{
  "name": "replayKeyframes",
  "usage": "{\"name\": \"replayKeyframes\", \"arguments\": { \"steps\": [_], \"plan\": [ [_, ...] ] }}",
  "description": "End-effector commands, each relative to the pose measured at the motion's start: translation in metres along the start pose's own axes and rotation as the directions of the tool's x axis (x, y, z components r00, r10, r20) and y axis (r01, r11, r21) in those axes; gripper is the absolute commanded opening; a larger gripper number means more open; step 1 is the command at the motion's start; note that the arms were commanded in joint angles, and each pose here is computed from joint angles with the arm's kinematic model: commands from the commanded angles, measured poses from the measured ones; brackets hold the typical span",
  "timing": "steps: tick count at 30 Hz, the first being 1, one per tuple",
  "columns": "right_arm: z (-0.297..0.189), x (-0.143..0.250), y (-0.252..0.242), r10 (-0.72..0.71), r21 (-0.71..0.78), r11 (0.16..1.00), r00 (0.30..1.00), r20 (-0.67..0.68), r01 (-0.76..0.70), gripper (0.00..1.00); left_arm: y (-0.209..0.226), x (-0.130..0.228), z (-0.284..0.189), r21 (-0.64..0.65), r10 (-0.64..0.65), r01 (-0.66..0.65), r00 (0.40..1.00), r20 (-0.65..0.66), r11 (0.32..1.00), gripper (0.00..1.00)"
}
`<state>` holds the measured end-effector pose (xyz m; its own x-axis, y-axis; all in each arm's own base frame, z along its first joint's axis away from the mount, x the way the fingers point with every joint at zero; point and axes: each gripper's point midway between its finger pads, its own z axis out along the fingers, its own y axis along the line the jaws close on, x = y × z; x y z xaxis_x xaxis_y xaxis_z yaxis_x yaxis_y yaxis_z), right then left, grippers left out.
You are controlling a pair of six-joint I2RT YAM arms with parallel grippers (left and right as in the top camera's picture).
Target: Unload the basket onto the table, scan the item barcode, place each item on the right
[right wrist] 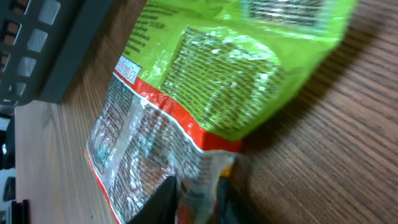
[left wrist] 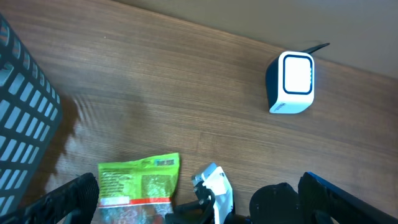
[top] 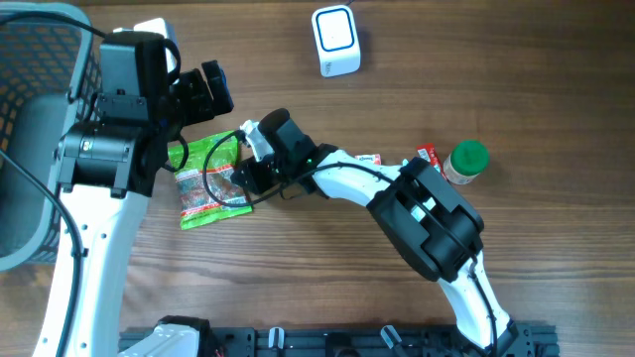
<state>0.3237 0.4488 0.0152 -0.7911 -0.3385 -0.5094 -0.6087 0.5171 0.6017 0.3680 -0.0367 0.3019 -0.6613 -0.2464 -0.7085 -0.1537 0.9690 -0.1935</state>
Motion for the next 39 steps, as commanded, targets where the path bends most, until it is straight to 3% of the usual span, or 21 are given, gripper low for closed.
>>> {"name": "replayKeyframes", "arguments": {
  "steps": [1, 7, 8, 9, 10, 12, 15, 20, 31, 33, 36, 37, 39],
  "plan": [
    [-0.014, -0.006, -0.019, 0.099, 0.024, 0.995, 0.995, 0.005, -0.099, 0.07, 0.0, -0.003, -0.002, -0.004, 0.013, -0.013, 1.0, 0.013, 1.0, 1.0],
    [-0.081, -0.009, -0.056, 0.257, 0.134, 0.959, 0.966, -0.029, -0.251, 0.04, 0.0, -0.003, -0.002, -0.004, 0.013, -0.013, 1.0, 0.013, 1.0, 1.0],
    [-0.082, -0.009, -0.054, 0.259, 0.123, 0.96, 0.965, -0.033, -0.253, 0.11, 0.0, -0.003, -0.002, -0.004, 0.013, -0.013, 1.0, 0.013, 1.0, 1.0],
    [-0.081, -0.01, -0.049, 0.253, 0.096, 0.964, 0.967, -0.038, -0.248, 0.37, 0.0, -0.003, -0.002, -0.004, 0.013, -0.013, 1.0, 0.013, 1.0, 1.0],
    [-0.078, -0.011, -0.043, 0.243, 0.071, 0.968, 0.969, -0.043, -0.24, 0.74, 0.0, -0.003, -0.002, -0.003, 0.013, -0.013, 1.0, 0.013, 1.0, 1.0],
    [-0.072, -0.011, -0.037, 0.21, 0.064, 0.976, 0.977, -0.039, -0.207, 0.9, 0.0, -0.003, -0.002, -0.004, 0.013, -0.013, 1.0, 0.013, 1.0, 1.0],
    [-0.055, -0.017, -0.018, 0.038, 0.026, 0.999, 0.999, -0.016, -0.037, 0.91, 0.0, -0.003, -0.002, -0.003, 0.013, -0.013, 1.0, 0.013, 1.0, 1.0],
    [-0.022, -0.012, -0.019, -0.047, 0.163, 0.986, 0.999, 0.024, 0.042, 0.91, 0.0, -0.003, -0.002, -0.003, 0.013, -0.013, 1.0, 0.013, 1.0, 1.0],
    [0.03, 0.001, 0.002, -0.166, 0.186, 0.971, 0.983, 0.081, 0.148, 0.8, 0.0, -0.003, -0.002, -0.003, 0.013, -0.013, 1.0, 0.013, 1.0, 1.0],
    [0.035, 0.008, 0.0, -0.166, 0.19, 0.97, 0.984, 0.067, 0.151, 0.62, 0.0, -0.003, -0.002, -0.004, 0.013, -0.013, 1.0, 0.013, 1.0, 1.0],
    [0.035, 0.013, -0.007, -0.152, 0.207, 0.968, 0.987, 0.048, 0.139, 0.11, 0.0, -0.003, -0.002, -0.003, 0.013, -0.013, 1.0, 0.013, 1.0, 1.0],
    [0.032, 0.012, -0.009, -0.145, 0.211, 0.968, 0.988, 0.045, 0.132, 0.04, 0.0, -0.003, -0.002, -0.003, 0.013, -0.013, 1.0, 0.013, 1.0, 1.0],
    [0.018, 0.006, -0.017, -0.118, 0.237, 0.966, 0.992, 0.039, 0.106, 0.04, 0.0, -0.003, -0.002, -0.003, 0.013, -0.013, 1.0, 0.013, 1.0, 1.0]
  ]
}}
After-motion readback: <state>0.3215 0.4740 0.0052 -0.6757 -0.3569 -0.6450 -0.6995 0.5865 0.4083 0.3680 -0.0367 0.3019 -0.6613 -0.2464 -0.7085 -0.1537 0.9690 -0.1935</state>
